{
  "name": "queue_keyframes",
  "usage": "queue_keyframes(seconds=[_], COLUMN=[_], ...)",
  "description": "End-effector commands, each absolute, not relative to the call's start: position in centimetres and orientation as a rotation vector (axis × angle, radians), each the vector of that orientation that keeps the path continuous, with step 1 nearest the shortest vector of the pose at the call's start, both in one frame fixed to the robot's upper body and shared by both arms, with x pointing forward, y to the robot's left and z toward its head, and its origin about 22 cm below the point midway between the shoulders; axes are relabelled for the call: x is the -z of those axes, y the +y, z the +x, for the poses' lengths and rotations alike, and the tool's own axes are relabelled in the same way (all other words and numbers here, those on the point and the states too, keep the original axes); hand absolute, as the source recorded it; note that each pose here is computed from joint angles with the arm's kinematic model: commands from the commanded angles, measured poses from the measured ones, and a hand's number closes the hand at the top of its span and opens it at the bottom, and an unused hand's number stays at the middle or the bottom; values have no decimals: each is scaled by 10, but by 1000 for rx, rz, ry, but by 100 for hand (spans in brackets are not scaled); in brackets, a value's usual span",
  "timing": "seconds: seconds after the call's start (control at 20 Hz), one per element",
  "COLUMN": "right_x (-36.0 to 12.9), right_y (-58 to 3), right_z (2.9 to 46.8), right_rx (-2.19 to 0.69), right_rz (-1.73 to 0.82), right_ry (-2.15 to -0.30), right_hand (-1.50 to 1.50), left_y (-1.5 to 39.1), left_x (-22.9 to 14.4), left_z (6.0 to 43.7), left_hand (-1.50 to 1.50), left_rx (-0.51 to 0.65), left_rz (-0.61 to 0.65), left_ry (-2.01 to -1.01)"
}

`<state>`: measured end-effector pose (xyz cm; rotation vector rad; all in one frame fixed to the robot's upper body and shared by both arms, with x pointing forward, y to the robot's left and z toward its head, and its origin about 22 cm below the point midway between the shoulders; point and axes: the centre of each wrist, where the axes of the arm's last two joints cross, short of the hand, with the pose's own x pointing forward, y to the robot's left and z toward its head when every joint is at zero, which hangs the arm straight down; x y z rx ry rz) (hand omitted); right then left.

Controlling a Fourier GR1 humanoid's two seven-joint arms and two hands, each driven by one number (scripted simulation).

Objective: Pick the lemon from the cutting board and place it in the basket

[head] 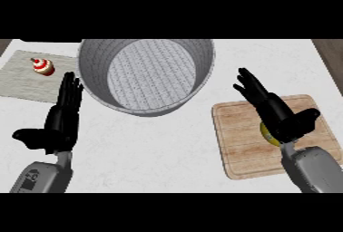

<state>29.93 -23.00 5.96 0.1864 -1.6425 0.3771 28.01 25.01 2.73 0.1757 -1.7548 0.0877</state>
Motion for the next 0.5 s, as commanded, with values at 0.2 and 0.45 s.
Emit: queue_keyframes(seconds=[0.2, 0.45], right_x=[-79, -53], right_y=[-324, -291], right_z=[318, 282], right_rx=[-264, -376], right_rz=[420, 774], right_ry=[-1835, -2076], right_hand=[150, -150], left_y=[261, 257], left_x=[-50, -45], left_z=[286, 273], left_hand=[0, 0], left_rx=[283, 360], left_rz=[144, 54], left_ry=[-1755, -1681])
